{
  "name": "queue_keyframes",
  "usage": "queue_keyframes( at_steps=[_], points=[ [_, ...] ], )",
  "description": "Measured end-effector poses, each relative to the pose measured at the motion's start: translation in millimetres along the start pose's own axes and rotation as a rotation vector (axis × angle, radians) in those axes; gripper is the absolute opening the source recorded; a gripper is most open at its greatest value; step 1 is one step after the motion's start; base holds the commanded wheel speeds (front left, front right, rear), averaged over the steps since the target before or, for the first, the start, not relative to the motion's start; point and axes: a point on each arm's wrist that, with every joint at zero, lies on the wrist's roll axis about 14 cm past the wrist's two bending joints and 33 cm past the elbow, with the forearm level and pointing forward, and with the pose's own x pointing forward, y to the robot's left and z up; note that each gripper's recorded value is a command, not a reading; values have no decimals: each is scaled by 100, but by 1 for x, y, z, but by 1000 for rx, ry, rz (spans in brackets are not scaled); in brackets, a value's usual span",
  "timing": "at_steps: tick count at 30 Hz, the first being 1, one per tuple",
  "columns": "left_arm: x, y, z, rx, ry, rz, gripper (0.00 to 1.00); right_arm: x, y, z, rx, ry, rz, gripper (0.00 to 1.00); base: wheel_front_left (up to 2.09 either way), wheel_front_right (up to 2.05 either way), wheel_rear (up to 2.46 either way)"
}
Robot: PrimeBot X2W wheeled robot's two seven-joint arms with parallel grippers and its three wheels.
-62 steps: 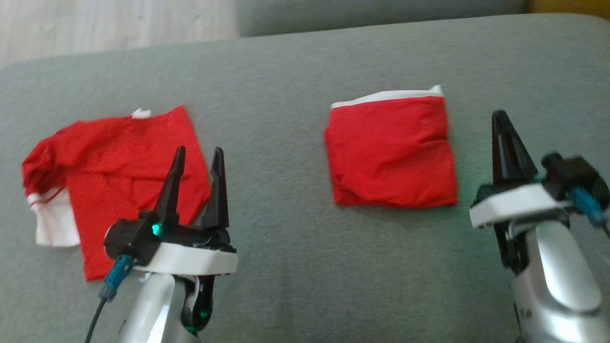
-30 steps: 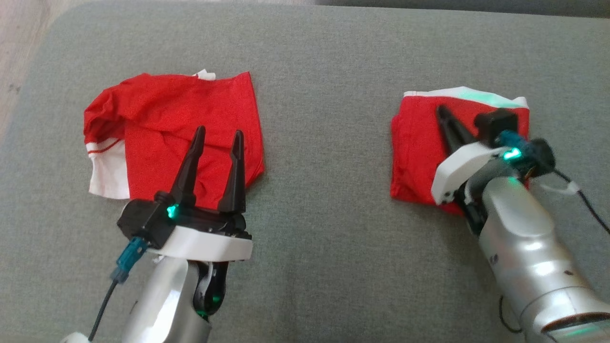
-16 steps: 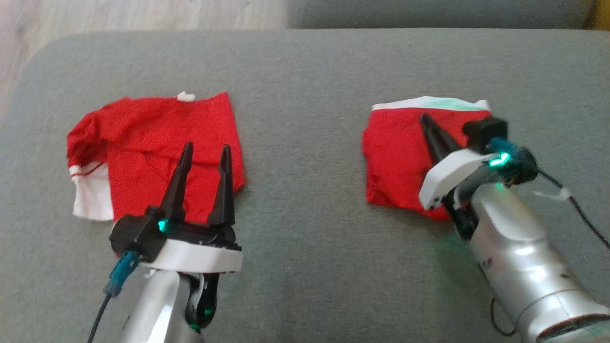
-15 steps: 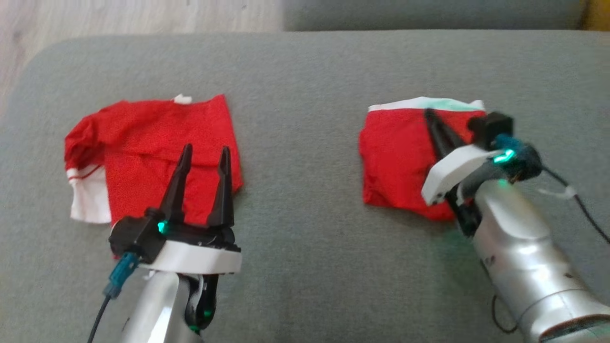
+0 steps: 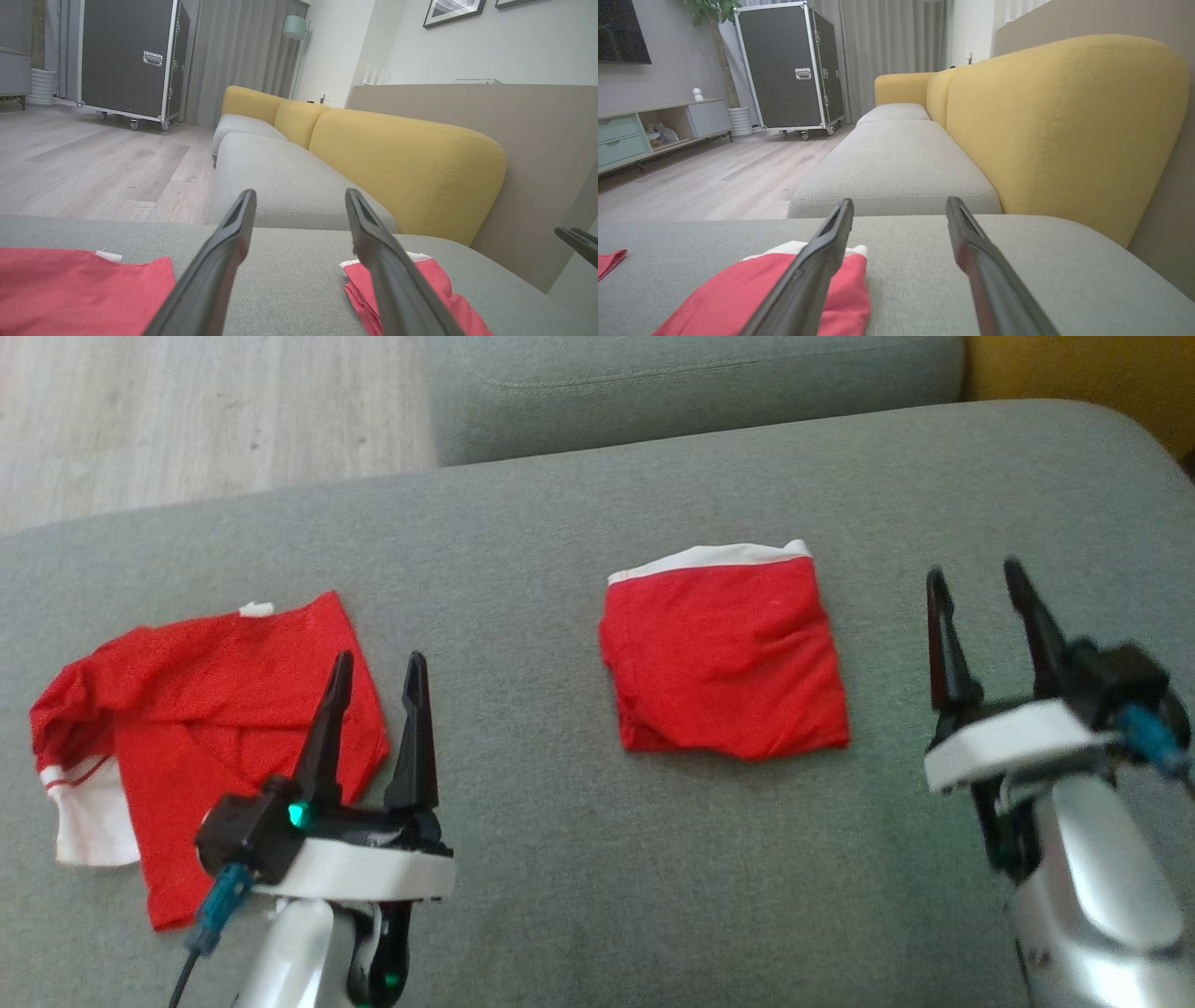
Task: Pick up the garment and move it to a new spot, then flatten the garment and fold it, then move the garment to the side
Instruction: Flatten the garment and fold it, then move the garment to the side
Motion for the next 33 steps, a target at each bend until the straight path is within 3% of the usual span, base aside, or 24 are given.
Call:
queue_keyframes(
  at_steps=[7, 11, 17, 23, 33],
  points=[
    [-8, -2, -13, -9, 40, 6, 100, -43, 4, -26, 44, 50, -47, 100, 0, 0, 0],
    [-11, 1, -16, -10, 50, 20, 100, -48, 6, -30, 48, 57, -50, 100, 0, 0, 0],
    [-14, 8, -20, -10, 60, 40, 100, -40, 14, -32, 44, 61, -29, 100, 0, 0, 0],
    [-10, 16, -24, -3, 69, 51, 100, -14, 22, -51, 37, 154, -1, 100, 0, 0, 0],
    [-8, 38, -30, 11, 89, 99, 100, 24, 37, -121, 178, 472, 0, 100, 0, 0, 0]
  ],
)
